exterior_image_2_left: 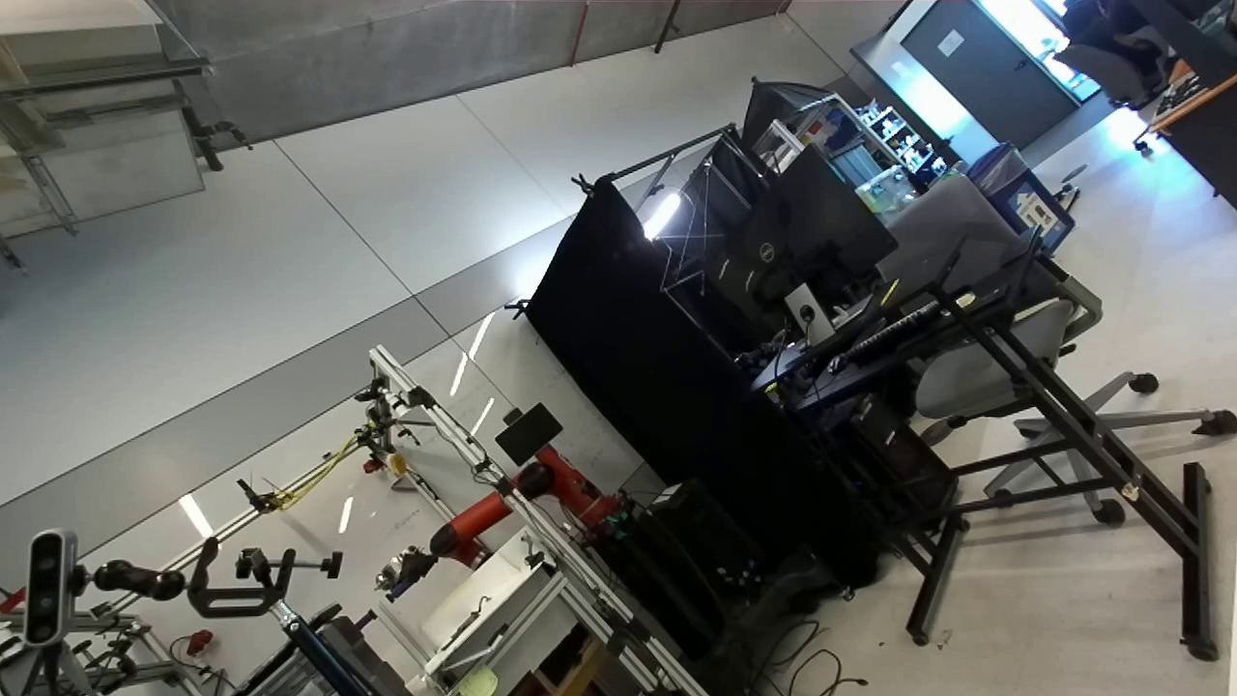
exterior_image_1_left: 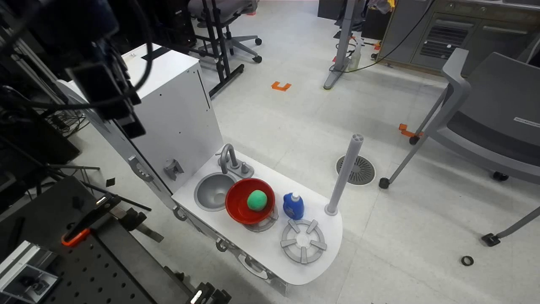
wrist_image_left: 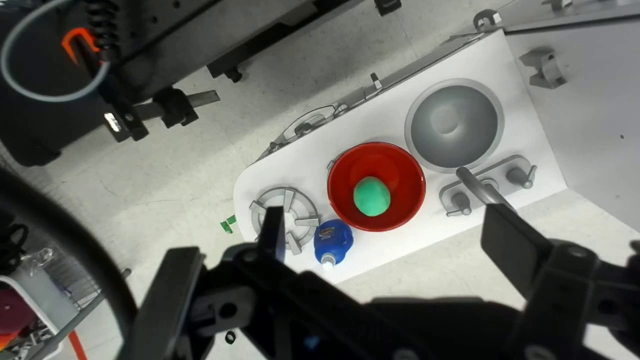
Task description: Move the tap to the right
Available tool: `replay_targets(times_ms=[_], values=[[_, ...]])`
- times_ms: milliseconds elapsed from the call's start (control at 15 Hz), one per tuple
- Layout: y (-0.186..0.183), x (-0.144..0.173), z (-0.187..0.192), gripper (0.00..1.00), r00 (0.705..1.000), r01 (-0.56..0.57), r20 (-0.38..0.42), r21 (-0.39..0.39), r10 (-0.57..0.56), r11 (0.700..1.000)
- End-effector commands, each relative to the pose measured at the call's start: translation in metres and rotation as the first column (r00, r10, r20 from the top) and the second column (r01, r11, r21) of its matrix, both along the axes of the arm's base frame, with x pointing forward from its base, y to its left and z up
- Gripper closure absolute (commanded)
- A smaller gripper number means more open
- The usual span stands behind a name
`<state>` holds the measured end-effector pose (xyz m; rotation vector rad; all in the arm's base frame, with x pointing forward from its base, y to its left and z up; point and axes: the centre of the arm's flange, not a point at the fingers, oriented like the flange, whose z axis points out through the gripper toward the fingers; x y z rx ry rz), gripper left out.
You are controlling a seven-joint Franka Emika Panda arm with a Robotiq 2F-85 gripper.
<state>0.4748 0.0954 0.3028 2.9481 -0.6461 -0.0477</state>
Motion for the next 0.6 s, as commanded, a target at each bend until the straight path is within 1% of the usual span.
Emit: replay_targets(times_ms=[0,333,400,467,533], values=[[0.020,0.062,-0.071,0.00,0.999,0.050,0.021,-0.010,-0.050,0.999],[0.030,0.112,-0.175,0.00,0.995,0.089,0.046,-0.067,-0.086,0.994],[0.033,0.122,-0.196,0.00,0.997,0.067,0.036,-0.042,-0.065,0.997],[0.036,0.130,-0.215,0.00,0.997,0.057,0.047,-0.065,-0.054,0.996],[0.040,0.135,-0.230,0.00,0.999,0.029,0.043,-0.041,-0.027,0.999]])
